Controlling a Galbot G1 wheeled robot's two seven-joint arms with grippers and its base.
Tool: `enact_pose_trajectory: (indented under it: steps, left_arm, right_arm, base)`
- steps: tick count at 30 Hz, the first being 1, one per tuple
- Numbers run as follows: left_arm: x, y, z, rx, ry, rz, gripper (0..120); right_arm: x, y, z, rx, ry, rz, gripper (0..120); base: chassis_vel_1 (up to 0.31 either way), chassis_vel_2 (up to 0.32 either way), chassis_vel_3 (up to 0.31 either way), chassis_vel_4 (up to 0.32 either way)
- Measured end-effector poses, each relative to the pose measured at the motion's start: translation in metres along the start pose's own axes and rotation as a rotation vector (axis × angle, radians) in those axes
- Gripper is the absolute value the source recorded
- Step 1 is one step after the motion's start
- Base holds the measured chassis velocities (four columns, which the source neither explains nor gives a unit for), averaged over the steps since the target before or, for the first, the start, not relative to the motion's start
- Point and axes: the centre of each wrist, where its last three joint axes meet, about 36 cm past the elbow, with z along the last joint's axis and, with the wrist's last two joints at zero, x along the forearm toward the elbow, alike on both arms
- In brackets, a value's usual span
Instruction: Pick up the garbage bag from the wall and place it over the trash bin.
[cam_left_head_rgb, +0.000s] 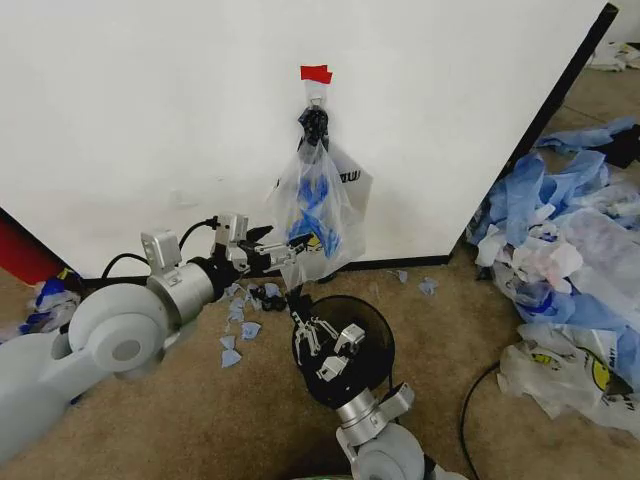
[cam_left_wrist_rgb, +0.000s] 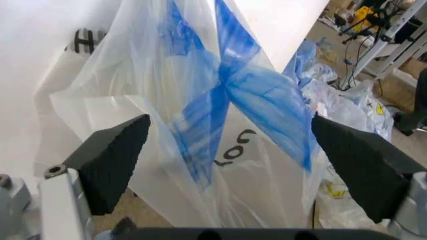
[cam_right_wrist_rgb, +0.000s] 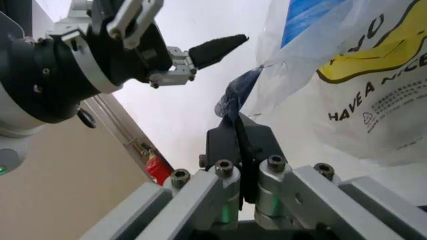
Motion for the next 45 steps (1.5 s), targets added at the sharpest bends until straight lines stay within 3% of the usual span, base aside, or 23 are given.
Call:
enact_pose_trajectory:
  steps: [5,18,34,45]
  left_arm:
    - [0.001,-0.003,0.002,0.011,0.000,0.005,94]
    - [-0.017,0.008,0.007,0.033,0.008,-0.009,77]
    - [-0.017,0.003,0.006,0.031,0.007,0.002,76]
    - [-0.021,0.013,0.013,0.033,0.019,-0.024,66]
  right_arm:
    - [0.000,0.000,0.001,-0.001,0.001,-0.001,0]
    - [-0.002,-0.002,0.001,0.005,0.001,0.005,0]
    - [-0.002,-0.002,0.003,0.002,-0.001,0.009,0]
    - [-0.002,-0.001,0.002,0.003,-0.002,0.008,0]
  base:
    - [0.000,0.000,0.000,0.000]
    - [0.000,0.000,0.000,0.000]
    - [0.000,0.000,0.000,0.000]
    - [0.000,0.000,0.000,0.000]
